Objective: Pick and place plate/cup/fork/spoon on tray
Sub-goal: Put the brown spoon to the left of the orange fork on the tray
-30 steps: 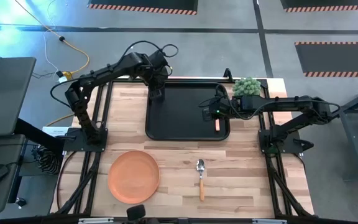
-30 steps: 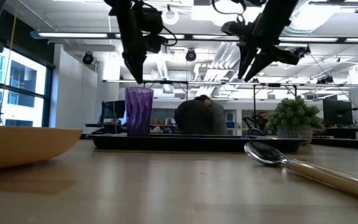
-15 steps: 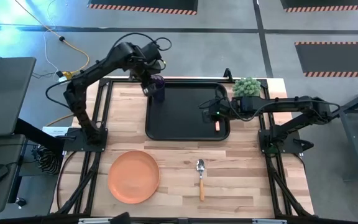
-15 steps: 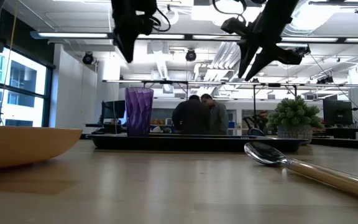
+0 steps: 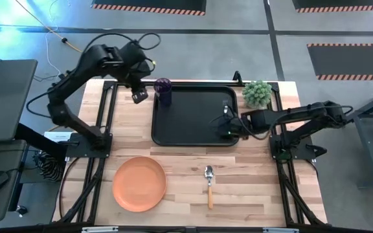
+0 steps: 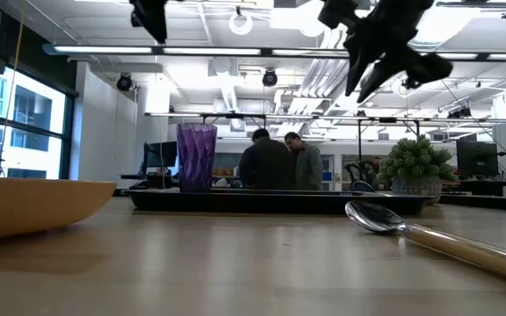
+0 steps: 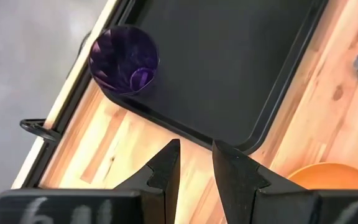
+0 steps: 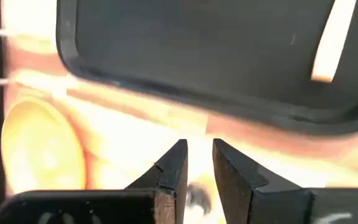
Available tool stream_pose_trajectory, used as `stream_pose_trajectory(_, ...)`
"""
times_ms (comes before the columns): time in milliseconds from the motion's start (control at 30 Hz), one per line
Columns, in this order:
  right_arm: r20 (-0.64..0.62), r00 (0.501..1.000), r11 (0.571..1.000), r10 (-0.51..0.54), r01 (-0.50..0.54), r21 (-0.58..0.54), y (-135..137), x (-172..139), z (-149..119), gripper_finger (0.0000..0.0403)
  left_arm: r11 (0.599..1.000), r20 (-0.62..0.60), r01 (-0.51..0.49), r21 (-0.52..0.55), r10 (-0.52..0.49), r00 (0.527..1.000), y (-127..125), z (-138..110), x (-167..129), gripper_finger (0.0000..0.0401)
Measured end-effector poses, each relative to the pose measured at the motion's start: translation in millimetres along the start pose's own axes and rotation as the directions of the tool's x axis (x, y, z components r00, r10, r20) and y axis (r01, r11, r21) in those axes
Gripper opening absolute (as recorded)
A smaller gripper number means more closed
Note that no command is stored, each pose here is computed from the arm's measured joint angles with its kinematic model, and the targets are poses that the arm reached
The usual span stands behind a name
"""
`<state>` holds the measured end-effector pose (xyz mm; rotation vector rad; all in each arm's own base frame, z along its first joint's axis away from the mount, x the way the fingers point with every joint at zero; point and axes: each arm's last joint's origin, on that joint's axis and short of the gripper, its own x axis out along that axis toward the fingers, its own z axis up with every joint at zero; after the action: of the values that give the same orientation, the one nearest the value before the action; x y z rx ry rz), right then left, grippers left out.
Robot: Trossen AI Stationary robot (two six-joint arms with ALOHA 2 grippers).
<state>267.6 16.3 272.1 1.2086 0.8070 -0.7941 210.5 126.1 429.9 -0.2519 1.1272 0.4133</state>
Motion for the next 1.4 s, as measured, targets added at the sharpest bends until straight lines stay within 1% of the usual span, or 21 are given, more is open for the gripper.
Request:
stream_pose_trajectory(167, -0.065, 0.997, 0.999, 0.031, -0.029, 0.038, 3.7, -3.4, -23.8, 0.0067, 1.000, 0.066, -0.002, 0.023, 0.000, 0.998, -7.3, -13.6, -21.7, 0.0085)
stream_pose_trajectory(300, -0.043, 0.995, 0.995, 0.094, -0.092, 0.048, 9.1, -7.5, -42.7, 0.0067, 1.000, 0.108, 0.006, 0.030, -0.009, 0.994, -13.3, -23.7, -30.8, 0.0085)
stream_pose_trajectory(400, -0.002, 0.985, 0.984, 0.172, -0.172, 0.050, 15.1, -11.7, -56.2, 0.0067, 0.999, 0.119, 0.016, 0.035, -0.020, 0.993, -18.2, -36.2, -24.9, 0.0085)
stream_pose_trajectory(567, 0.065, 0.955, 0.955, 0.289, -0.292, 0.053, 22.8, -19.2, -74.2, 0.0067, 0.999, 0.119, 0.037, 0.018, -0.039, 0.992, -25.4, -61.8, -7.7, 0.0085)
stream_pose_trajectory(667, 0.090, 0.934, 0.935, 0.346, -0.351, 0.052, 26.8, -22.9, -80.5, 0.0067, 0.999, 0.112, 0.046, -0.006, -0.045, 0.993, -27.4, -73.9, 1.5, 0.0085)
stream_pose_trajectory(767, 0.123, 0.905, 0.910, 0.407, -0.413, 0.028, 32.2, -26.4, -83.2, 0.0067, 0.997, 0.105, 0.058, -0.049, -0.052, 0.993, -29.9, -84.3, 8.4, 0.0085)
stream_pose_trajectory(867, 0.156, 0.861, 0.873, 0.484, -0.487, -0.020, 40.2, -30.8, -83.0, 0.0067, 0.994, 0.086, 0.074, -0.086, -0.066, 0.994, -33.7, -94.6, 13.5, 0.0085)
stream_pose_trajectory(933, 0.164, 0.824, 0.840, 0.542, -0.539, -0.065, 46.5, -34.6, -82.8, 0.0067, 0.990, 0.077, 0.085, -0.110, -0.077, 0.994, -37.0, -100.7, 15.3, 0.0085)
stream_pose_trajectory(1033, 0.168, 0.756, 0.774, 0.633, -0.618, -0.135, 56.3, -41.7, -82.0, 0.0067, 0.983, 0.076, 0.106, -0.149, -0.096, 0.992, -42.4, -108.5, 15.4, 0.0085)
stream_pose_trajectory(1133, 0.148, 0.687, 0.702, 0.712, -0.689, -0.177, 65.1, -50.5, -81.8, 0.0067, 0.971, 0.080, 0.129, -0.200, -0.115, 0.990, -47.2, -115.1, 14.0, 0.0085)
stream_pose_trajectory(1267, 0.108, 0.626, 0.629, 0.773, -0.732, -0.260, 80.2, -74.9, -79.0, 0.0067, 0.957, 0.088, 0.157, -0.244, -0.139, 0.986, -52.7, -121.0, 10.8, 0.0085)
stream_pose_trajectory(1400, 0.082, 0.595, 0.577, 0.800, -0.723, -0.381, 93.9, -106.0, -73.3, 0.0067, 0.957, 0.092, 0.172, -0.232, -0.155, 0.984, -57.3, -123.1, 8.7, 0.0085)
